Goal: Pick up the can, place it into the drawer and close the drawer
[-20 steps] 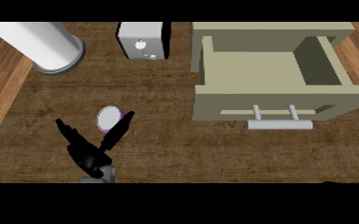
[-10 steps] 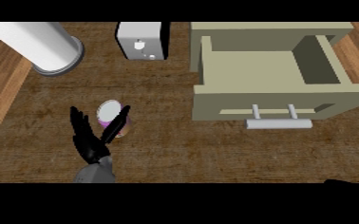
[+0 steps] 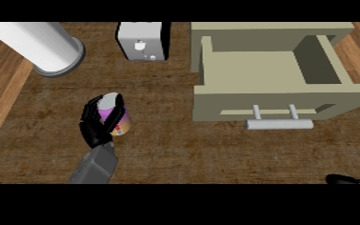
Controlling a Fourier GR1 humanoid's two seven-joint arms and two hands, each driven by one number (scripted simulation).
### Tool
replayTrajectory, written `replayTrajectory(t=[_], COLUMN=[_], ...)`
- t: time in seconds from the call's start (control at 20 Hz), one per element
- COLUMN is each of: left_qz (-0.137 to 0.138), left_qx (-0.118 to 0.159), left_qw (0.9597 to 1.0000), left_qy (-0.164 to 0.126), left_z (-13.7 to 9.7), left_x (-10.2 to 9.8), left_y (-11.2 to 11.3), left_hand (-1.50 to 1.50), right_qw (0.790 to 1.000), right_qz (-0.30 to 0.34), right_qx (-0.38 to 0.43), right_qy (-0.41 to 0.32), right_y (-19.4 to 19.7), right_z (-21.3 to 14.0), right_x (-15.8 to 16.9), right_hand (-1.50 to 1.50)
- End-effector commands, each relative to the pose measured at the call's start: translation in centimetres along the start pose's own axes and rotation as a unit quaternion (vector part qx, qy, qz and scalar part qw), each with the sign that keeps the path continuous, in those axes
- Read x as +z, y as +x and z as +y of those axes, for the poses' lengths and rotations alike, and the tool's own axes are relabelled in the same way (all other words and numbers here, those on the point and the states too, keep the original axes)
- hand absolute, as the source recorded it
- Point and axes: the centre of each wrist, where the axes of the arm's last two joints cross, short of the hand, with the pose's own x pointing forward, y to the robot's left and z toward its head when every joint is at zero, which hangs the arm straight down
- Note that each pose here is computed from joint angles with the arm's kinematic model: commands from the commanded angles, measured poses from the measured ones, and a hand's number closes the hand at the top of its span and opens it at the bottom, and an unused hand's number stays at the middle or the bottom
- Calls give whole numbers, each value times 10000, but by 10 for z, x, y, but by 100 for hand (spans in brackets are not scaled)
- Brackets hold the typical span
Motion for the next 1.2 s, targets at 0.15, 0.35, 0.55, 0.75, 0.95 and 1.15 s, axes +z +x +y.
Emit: replayTrajectory(t=[0.15, 0.35, 0.55, 0.75, 0.95, 1.15], left_qz=[-158, 37, 35, 172, -259, -286], left_qx=[171, 38, 69, 114, 31, -3], left_qw=[9994, 9712, 9283, 9147, 9021, 8882], left_qy=[-268, -2381, -3717, -4036, -4308, -4587], left_z=[-19, -33, -48, -55, -119, -139], left_x=[-8, -11, -28, -40, -18, -20], left_y=[13, 13, 33, 50, 92, 142], left_hand=[150, 150, 150, 150, 150, 150], right_qw=[9999, 9999, 9999, 9997, 9998, 9995], right_qz=[-59, -87, 31, -88, -36, -32], right_qx=[99, -61, 107, 174, 164, 261], right_qy=[-88, 33, 3, -138, -77, -162], right_y=[-4, -2, 4, 15, 9, 0], right_z=[8, 13, 6, 14, 7, 7], right_x=[14, -8, 1, 11, 3, 10], right_hand=[-150, -150, -150, -150, -150, -150])
